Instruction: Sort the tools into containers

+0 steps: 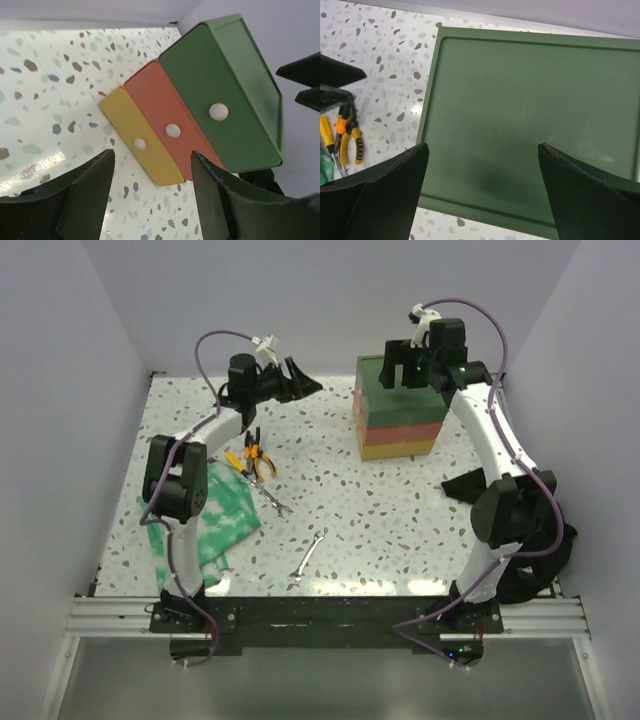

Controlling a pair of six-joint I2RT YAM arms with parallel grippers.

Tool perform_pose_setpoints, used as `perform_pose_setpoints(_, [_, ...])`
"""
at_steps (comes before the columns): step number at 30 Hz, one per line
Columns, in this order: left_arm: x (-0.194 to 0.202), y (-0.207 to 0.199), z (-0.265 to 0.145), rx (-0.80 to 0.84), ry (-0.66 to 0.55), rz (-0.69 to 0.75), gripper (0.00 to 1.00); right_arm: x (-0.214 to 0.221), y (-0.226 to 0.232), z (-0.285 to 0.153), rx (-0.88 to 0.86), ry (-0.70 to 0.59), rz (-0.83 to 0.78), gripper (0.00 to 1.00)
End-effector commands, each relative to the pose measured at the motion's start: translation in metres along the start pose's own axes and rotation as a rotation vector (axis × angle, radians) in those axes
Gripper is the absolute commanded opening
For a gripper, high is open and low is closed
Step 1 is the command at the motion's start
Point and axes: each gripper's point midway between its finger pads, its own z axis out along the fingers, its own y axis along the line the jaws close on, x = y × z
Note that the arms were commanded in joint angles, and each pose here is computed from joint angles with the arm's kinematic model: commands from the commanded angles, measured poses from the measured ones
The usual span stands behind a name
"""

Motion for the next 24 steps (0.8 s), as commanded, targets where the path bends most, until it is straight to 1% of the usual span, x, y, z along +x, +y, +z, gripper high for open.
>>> perform_pose_setpoints(1, [0.032,0.004,0.005,0.12,0.046,-0.042,0.65,-0.019,0.019,-0.003,-0.096,-0.059,0.026,0.9])
perform_pose_setpoints(4, [0.052,0.02,0.011,0.085,0.068,-0.202,0.66,-0.013,0.025,0.002,-0.131,-0.035,0.035,0.88])
perform_pose_setpoints(5, [0.052,0.017,0.013,0.112,0.06,-0.195,0.66,-0.01,0.024,0.004,-0.134,-0.028,0.036,0.88])
perform_pose_setpoints(6, [0.062,0.022,0.017,0.132,0.081,-0.205,0.66,-0.008,0.023,0.006,-0.128,-0.019,0.035,0.86])
perform_pose_setpoints(8, [0.065,0.016,0.024,0.175,0.079,-0.215,0.67,-0.002,0.016,0.01,-0.091,0.0,0.031,0.83])
perform_pose_setpoints(9, [0.074,0.023,0.029,0.174,0.094,-0.241,0.67,0.002,0.013,0.011,-0.077,0.014,0.035,0.81])
perform_pose_setpoints(10, [0.075,0.017,0.035,0.191,0.098,-0.259,0.68,0.006,0.012,0.012,-0.071,0.024,0.036,0.79])
perform_pose_setpoints(11, [0.084,0.024,0.04,0.189,0.111,-0.276,0.68,0.009,0.011,0.012,-0.07,0.032,0.035,0.75])
perform_pose_setpoints(13, [0.086,0.02,0.05,0.201,0.111,-0.281,0.69,0.018,0.01,0.015,-0.072,0.059,0.032,0.66])
perform_pose_setpoints(14, [0.097,0.023,0.055,0.197,0.125,-0.292,0.7,0.022,0.008,0.017,-0.064,0.072,0.031,0.57])
perform_pose_setpoints(16, [0.099,0.021,0.061,0.202,0.123,-0.299,0.71,0.026,0.008,0.019,-0.062,0.087,0.035,0.51])
perform_pose_setpoints(18, [0.108,0.02,0.069,0.205,0.137,-0.317,0.71,0.031,0.006,0.021,-0.054,0.1,0.033,0.34])
perform_pose_setpoints(19, [0.11,0.018,0.072,0.208,0.133,-0.318,0.71,0.033,0.004,0.022,-0.043,0.103,0.035,0.17])
perform_pose_setpoints(20, [0.117,0.02,0.076,0.206,0.141,-0.327,0.71,0.034,0.002,0.022,-0.034,0.105,0.037,0.08])
perform_pose_setpoints(21, [0.117,0.019,0.078,0.209,0.137,-0.334,0.7,0.037,-0.002,0.022,-0.013,0.11,0.039,0.02])
perform_pose_setpoints(22, [0.122,0.024,0.081,0.201,0.138,-0.345,0.71,0.039,-0.004,0.022,-0.001,0.115,0.039,0.0])
perform_pose_setpoints(24, [0.122,0.022,0.086,0.212,0.137,-0.342,0.71,0.044,-0.008,0.021,0.02,0.128,0.038,0.0])
